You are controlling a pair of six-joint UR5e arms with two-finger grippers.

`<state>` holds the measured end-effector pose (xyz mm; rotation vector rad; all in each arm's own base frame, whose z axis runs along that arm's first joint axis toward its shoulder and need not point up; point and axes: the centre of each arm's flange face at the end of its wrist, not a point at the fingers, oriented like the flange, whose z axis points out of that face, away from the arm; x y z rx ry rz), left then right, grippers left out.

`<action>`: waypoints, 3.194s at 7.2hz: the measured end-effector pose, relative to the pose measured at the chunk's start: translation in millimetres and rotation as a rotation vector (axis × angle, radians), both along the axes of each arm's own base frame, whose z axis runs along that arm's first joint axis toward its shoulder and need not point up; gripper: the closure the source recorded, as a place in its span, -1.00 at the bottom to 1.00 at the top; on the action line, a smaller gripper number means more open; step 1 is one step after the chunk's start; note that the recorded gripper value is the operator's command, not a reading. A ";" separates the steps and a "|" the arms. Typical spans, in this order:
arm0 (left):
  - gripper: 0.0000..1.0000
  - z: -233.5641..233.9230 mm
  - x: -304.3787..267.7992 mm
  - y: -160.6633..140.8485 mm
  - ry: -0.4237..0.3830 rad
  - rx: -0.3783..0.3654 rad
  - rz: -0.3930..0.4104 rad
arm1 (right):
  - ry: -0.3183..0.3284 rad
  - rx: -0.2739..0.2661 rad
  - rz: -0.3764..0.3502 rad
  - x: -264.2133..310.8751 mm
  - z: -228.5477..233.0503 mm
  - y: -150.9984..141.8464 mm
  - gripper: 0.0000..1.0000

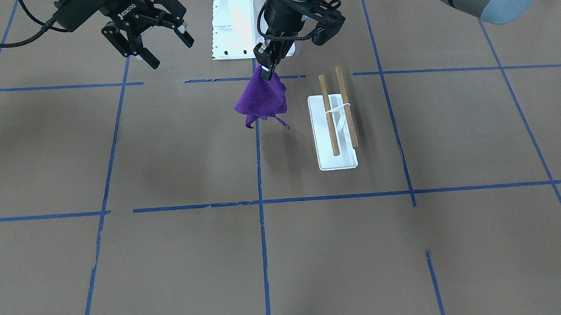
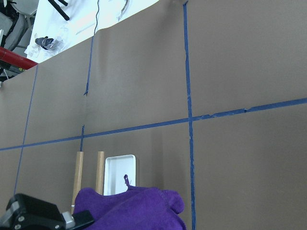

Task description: Hang towel on rack

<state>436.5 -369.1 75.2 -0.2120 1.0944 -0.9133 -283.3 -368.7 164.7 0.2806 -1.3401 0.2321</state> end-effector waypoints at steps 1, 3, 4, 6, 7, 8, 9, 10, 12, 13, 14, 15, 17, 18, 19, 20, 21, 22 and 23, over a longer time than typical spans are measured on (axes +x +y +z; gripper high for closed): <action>1.00 14.9 -6.9 12.9 -0.027 0.023 -0.021 | 0.009 -0.004 0.010 3.9 4.5 -3.0 -1.00; 1.00 43.9 -16.9 28.1 -0.069 0.040 -0.019 | 0.024 -0.009 0.023 8.7 11.7 -7.2 -1.00; 1.00 54.3 -16.2 31.1 -0.093 0.052 -0.020 | 0.030 -0.011 0.029 11.1 14.8 -9.1 -1.00; 1.00 74.9 -19.3 28.2 -0.146 0.080 -0.040 | 0.057 -0.001 0.039 17.6 25.5 -13.6 -1.00; 1.00 87.0 -24.8 26.3 -0.171 0.088 -0.041 | 0.074 0.007 0.041 20.0 31.6 -15.1 -1.00; 1.00 100.1 -33.0 25.6 -0.195 0.097 -0.038 | 0.085 0.012 0.043 22.0 35.7 -16.2 -1.00; 1.00 110.1 -40.9 24.4 -0.216 0.107 -0.034 | 0.090 0.013 0.045 23.0 37.7 -16.9 -1.00; 1.00 119.8 -47.2 23.3 -0.235 0.110 -0.032 | 0.093 0.014 0.046 23.4 38.6 -17.1 -1.00; 1.00 135.3 -60.2 23.8 -0.263 0.113 -0.030 | 0.094 0.014 0.049 24.1 39.5 -17.0 -1.00; 1.00 139.2 -66.0 22.0 -0.270 0.115 -0.034 | 0.096 0.014 0.050 24.2 39.8 -17.1 -1.00; 1.00 141.9 -72.5 17.4 -0.277 0.114 -0.046 | 0.096 0.015 0.051 24.3 39.7 -17.2 -1.00; 1.00 146.8 -78.8 12.1 -0.287 0.109 -0.060 | 0.096 0.016 0.052 24.4 39.6 -17.4 -1.00; 1.00 160.1 -82.6 7.9 -0.312 0.093 -0.069 | 0.097 0.015 0.053 24.2 40.1 -17.6 -1.00; 1.00 167.2 -80.9 6.7 -0.327 0.082 -0.069 | 0.096 0.015 0.053 24.3 40.0 -17.5 -1.00; 1.00 174.4 -79.2 5.5 -0.340 0.071 -0.070 | 0.096 0.015 0.053 24.4 39.7 -17.4 -1.00; 1.00 181.0 -77.5 4.6 -0.353 0.062 -0.069 | 0.096 0.015 0.053 24.4 39.6 -17.4 -1.00; 1.00 187.9 -75.3 3.4 -0.367 0.053 -0.067 | 0.095 0.015 0.054 24.6 39.5 -17.5 -1.00; 1.00 192.1 -73.8 2.8 -0.375 0.048 -0.064 | 0.096 0.016 0.054 25.1 39.5 -17.8 -1.00; 1.00 195.4 -72.3 2.1 -0.382 0.044 -0.060 | 0.096 0.016 0.055 25.3 39.6 -18.0 -1.00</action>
